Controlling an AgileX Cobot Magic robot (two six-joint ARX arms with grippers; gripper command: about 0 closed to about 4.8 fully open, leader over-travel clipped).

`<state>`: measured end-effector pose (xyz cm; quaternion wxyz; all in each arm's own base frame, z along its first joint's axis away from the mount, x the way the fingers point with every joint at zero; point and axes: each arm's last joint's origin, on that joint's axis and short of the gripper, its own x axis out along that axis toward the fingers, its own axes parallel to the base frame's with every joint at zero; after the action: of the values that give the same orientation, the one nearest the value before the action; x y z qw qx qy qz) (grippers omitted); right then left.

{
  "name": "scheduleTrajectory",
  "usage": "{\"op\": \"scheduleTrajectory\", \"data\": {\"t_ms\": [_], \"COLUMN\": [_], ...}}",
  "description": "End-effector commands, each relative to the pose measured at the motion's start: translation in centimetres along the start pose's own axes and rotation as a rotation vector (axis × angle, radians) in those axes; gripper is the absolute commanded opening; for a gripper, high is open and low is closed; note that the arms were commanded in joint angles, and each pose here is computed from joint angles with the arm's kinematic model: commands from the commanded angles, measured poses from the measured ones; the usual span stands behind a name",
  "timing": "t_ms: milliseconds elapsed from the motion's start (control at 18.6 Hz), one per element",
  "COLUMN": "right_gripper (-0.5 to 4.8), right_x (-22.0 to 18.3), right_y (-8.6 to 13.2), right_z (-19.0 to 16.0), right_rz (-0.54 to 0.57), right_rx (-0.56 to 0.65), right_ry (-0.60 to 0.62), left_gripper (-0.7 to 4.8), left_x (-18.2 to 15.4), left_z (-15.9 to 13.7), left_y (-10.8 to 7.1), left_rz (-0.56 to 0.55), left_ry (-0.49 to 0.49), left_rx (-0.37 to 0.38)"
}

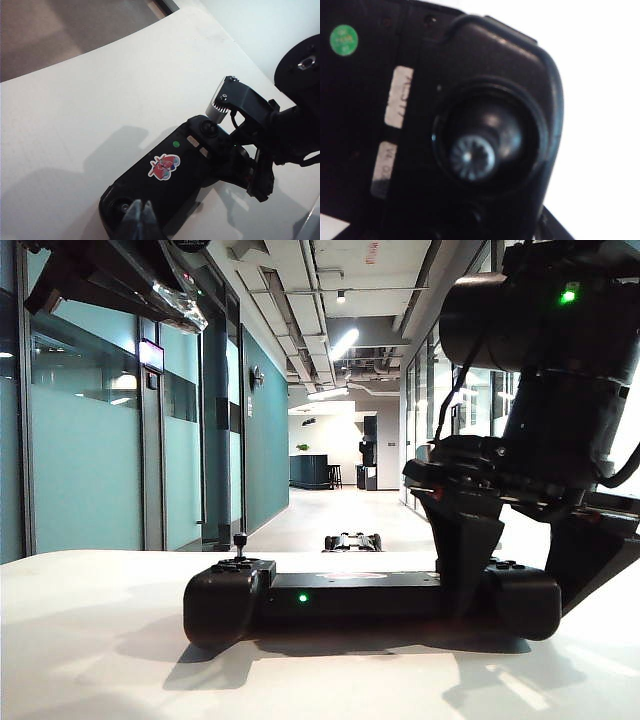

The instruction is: Push the left joystick on the remote control sitting on the white table forward to make the robot dog walk in a straight line until it approaches the door.

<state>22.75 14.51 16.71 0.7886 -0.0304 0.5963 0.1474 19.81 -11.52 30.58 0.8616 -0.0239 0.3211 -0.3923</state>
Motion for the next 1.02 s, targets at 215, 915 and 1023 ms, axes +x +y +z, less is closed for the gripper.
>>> {"op": "scheduleTrajectory", "data": {"t_ms": [215, 915, 1023], "right_gripper": [2.43, 1.45, 1.45], "right_x": [0.3, -0.7, -1.1], "right_y": [-0.1, -0.2, -0.1], "right_z": [-0.2, 0.2, 0.6], "right_rz": [0.001, -0.103, -0.111], "right_rx": [0.001, 0.188, 0.210], "right_ry": [0.026, 0.031, 0.013], "left_gripper": [-0.05, -0.05, -0.05], "left_x": [-0.1, 0.0, 0.4], "left_z": [0.2, 0.2, -0.1], "left_y": [-0.1, -0.2, 0.0], "left_rz": [-0.012, -0.031, -0.031], "left_ry": [-0.013, -0.012, -0.011], "left_rx": [0.010, 0.122, 0.141]}}
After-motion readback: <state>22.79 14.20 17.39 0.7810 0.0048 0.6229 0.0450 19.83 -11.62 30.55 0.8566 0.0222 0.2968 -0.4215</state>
